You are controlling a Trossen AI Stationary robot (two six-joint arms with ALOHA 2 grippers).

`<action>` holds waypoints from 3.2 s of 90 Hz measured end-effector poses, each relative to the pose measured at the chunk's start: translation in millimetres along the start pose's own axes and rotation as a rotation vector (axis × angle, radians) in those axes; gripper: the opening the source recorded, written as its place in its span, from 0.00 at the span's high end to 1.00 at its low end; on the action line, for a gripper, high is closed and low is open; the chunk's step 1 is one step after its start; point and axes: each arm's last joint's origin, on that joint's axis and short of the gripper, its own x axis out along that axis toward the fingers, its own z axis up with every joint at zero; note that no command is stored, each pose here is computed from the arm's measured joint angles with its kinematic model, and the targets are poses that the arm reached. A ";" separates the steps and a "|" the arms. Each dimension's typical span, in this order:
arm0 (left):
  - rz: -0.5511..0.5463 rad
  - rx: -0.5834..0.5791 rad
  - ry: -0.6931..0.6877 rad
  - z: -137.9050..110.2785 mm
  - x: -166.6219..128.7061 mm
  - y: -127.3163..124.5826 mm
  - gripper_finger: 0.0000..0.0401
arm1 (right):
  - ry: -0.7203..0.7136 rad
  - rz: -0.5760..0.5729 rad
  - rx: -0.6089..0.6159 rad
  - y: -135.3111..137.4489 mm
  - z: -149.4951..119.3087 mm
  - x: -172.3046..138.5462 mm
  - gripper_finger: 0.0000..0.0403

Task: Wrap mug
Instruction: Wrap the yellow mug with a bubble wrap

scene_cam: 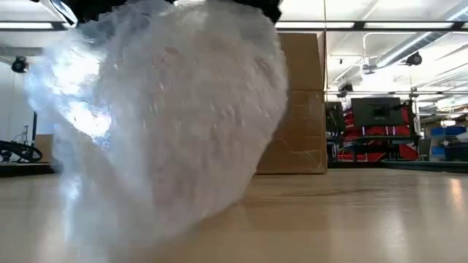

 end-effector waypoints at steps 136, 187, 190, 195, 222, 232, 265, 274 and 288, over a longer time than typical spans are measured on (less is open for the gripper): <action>-0.012 0.012 -0.063 -4.2 13.4 -6.3 1.00 | 0.159 0.208 -0.152 14.4 -2.1 18.8 1.00; 0.025 0.034 0.000 -22.3 -20.9 -21.1 1.00 | 0.123 0.209 -0.150 12.8 0.8 23.5 1.00; 0.021 0.039 -0.034 -19.1 -18.4 -21.3 1.00 | 0.119 0.210 -0.149 12.9 1.2 23.5 1.00; -0.003 0.039 -0.085 -12.2 -17.3 -23.0 1.00 | 0.116 0.211 -0.151 13.0 1.3 23.8 1.00; 0.044 0.060 -0.118 -3.5 1.2 -5.4 1.00 | 0.103 0.212 -0.151 13.3 2.5 23.8 1.00; 0.050 0.059 -0.090 -8.8 13.3 -1.6 1.00 | 0.107 0.199 -0.154 11.7 5.7 18.0 1.00; 0.046 0.058 -0.078 -13.0 19.7 -1.4 1.00 | 0.068 0.021 -0.176 -7.3 28.2 -34.7 1.00; 0.045 0.063 -0.078 -13.3 19.8 -1.2 1.00 | 0.082 0.067 -0.179 -3.1 22.4 -18.9 1.00; 0.046 0.068 -0.075 -13.6 18.6 -1.2 1.00 | 0.134 0.079 -0.161 3.0 7.3 4.2 1.00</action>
